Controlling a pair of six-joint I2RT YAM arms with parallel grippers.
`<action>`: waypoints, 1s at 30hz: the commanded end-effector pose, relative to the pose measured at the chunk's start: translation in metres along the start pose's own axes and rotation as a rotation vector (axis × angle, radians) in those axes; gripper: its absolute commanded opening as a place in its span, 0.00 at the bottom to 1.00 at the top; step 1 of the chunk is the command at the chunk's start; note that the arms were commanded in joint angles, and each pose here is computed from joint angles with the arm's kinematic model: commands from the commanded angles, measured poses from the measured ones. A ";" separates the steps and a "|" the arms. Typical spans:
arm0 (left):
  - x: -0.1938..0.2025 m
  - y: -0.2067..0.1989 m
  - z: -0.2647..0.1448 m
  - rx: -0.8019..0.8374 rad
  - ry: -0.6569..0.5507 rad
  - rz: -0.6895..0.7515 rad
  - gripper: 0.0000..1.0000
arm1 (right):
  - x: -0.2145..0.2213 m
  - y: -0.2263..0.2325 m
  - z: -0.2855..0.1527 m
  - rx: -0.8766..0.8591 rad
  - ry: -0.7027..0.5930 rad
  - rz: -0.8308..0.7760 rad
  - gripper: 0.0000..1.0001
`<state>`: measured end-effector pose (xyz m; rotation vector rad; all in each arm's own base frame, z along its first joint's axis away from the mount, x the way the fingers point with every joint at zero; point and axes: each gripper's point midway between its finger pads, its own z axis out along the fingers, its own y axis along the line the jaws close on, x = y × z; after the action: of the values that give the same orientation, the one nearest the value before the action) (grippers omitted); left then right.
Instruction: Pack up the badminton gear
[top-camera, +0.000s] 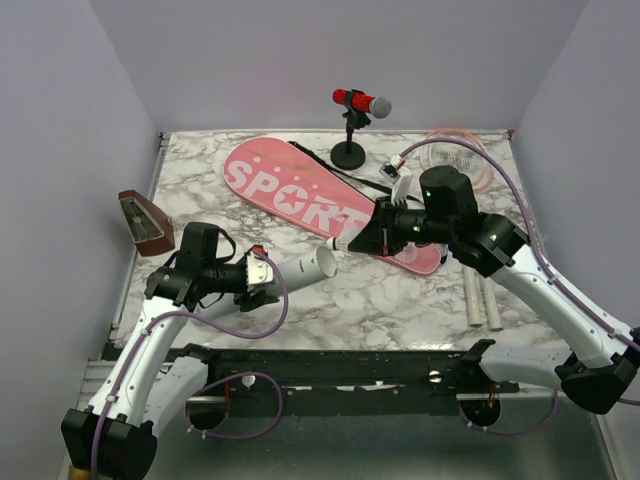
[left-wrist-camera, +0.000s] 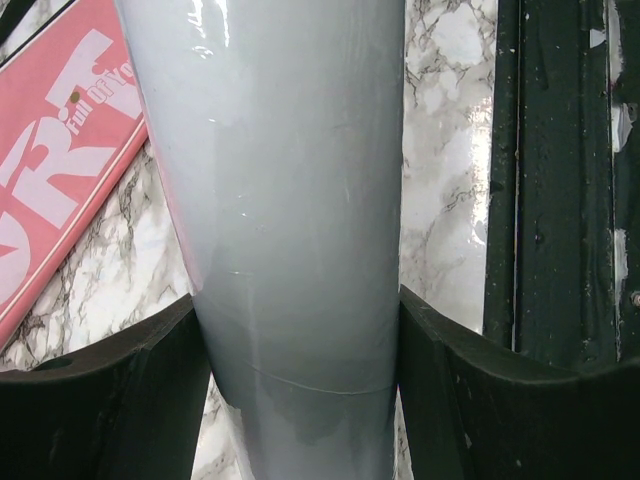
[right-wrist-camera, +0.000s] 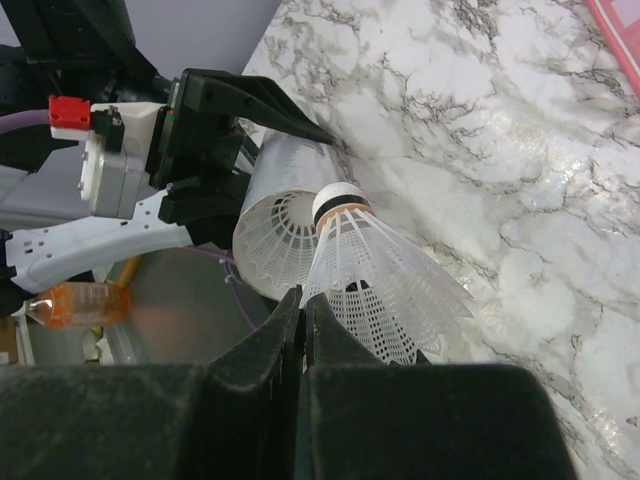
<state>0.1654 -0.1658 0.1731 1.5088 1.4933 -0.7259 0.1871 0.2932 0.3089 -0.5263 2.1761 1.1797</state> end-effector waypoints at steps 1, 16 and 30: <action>-0.011 0.008 -0.002 -0.016 -0.022 0.054 0.54 | 0.000 0.010 -0.014 0.004 -0.007 -0.010 0.11; -0.011 0.008 -0.002 -0.021 -0.026 0.055 0.54 | 0.017 0.019 -0.017 -0.052 0.070 -0.039 0.07; -0.012 0.005 -0.003 -0.002 -0.022 0.072 0.54 | 0.036 0.025 0.002 -0.109 0.176 -0.072 0.11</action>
<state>0.1677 -0.1662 0.1739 1.5114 1.4834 -0.7166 0.1558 0.2992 0.3080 -0.6907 2.2009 1.2271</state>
